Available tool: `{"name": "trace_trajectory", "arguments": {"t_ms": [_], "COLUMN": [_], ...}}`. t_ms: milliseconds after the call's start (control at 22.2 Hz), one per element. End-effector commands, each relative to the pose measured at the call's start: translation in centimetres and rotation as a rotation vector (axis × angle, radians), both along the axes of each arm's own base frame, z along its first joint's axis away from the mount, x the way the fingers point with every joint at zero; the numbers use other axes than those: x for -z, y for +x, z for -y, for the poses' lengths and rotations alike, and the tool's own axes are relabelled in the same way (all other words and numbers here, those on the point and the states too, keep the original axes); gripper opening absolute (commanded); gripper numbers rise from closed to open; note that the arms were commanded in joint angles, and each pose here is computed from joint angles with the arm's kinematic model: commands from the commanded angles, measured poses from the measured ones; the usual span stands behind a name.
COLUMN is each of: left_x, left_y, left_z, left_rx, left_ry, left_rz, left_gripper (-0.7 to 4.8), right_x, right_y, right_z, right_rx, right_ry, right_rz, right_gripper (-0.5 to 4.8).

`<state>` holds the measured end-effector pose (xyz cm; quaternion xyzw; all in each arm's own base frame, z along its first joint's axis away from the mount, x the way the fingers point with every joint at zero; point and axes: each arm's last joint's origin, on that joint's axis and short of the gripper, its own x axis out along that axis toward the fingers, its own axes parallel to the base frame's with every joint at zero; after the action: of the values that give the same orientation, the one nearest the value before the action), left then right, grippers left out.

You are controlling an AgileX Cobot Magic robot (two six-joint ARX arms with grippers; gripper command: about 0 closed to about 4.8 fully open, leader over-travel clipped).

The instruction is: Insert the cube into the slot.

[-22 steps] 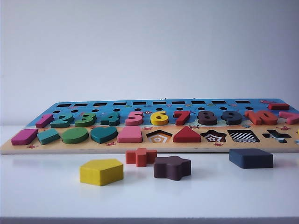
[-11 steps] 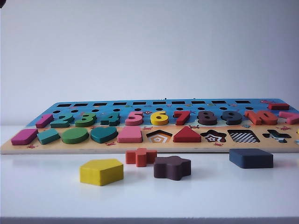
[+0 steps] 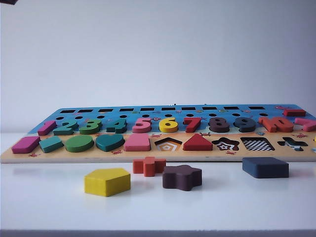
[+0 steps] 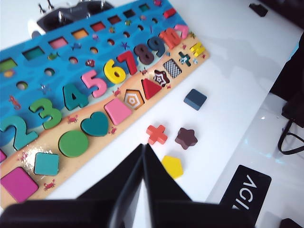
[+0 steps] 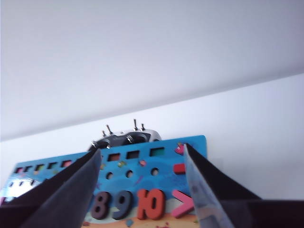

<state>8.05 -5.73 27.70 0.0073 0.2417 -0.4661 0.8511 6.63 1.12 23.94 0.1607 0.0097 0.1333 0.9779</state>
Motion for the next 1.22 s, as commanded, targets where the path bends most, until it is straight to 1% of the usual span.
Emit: {"name": "trace_trajectory", "arguments": {"t_ms": [45, 316, 587, 767, 812, 857, 902, 993, 1128, 1218], "left_x": [-0.2, -0.1, -0.1, -0.1, -0.1, -0.1, -0.1, -0.1, -0.1, -0.1], "left_y": [0.2, 0.3, 0.3, 0.4, 0.4, 0.4, 0.4, 0.4, 0.4, 0.4], "left_z": [0.1, 0.2, 0.1, 0.0, 0.0, 0.0, 0.0, 0.0, 0.0, 0.0], "left_rx": [0.012, 0.008, 0.005, -0.011, -0.010, -0.010, -0.010, -0.011, -0.011, -0.011], "left_ry": [-0.007, -0.003, -0.003, -0.006, -0.007, -0.007, -0.007, -0.006, -0.006, -0.006], "left_rz": [0.002, -0.003, -0.004, -0.005, -0.005, -0.005, -0.005, -0.006, -0.005, -0.006], "left_gripper": [0.07, 0.07, 0.07, 0.07, 0.07, 0.07, 0.07, 0.07, 0.07, 0.07], "right_x": [-1.3, -3.9, -5.5, -5.9, -5.9, -5.9, -5.9, -5.7, -5.3, -4.9], "right_y": [-1.0, -2.4, -2.6, -1.9, -1.5, -1.2, -0.7, -0.1, 0.8, 1.9], "right_z": [0.1, 0.2, 0.0, -0.2, -0.4, -0.4, -0.5, -0.7, -1.2, -2.0], "right_rx": [-0.012, -0.023, -0.075, -0.148, -0.179, -0.193, -0.211, -0.231, -0.275, -0.324], "right_ry": [0.024, -0.008, -0.030, -0.034, -0.032, -0.036, -0.040, -0.047, -0.069, -0.089], "right_rz": [-0.039, -0.181, -0.319, -0.448, -0.521, -0.561, -0.624, -0.691, -0.756, -0.827], "right_gripper": [3.25, 3.25, 3.25, 3.25, 3.24, 3.25, 3.24, 3.24, 3.24, 3.24]}}
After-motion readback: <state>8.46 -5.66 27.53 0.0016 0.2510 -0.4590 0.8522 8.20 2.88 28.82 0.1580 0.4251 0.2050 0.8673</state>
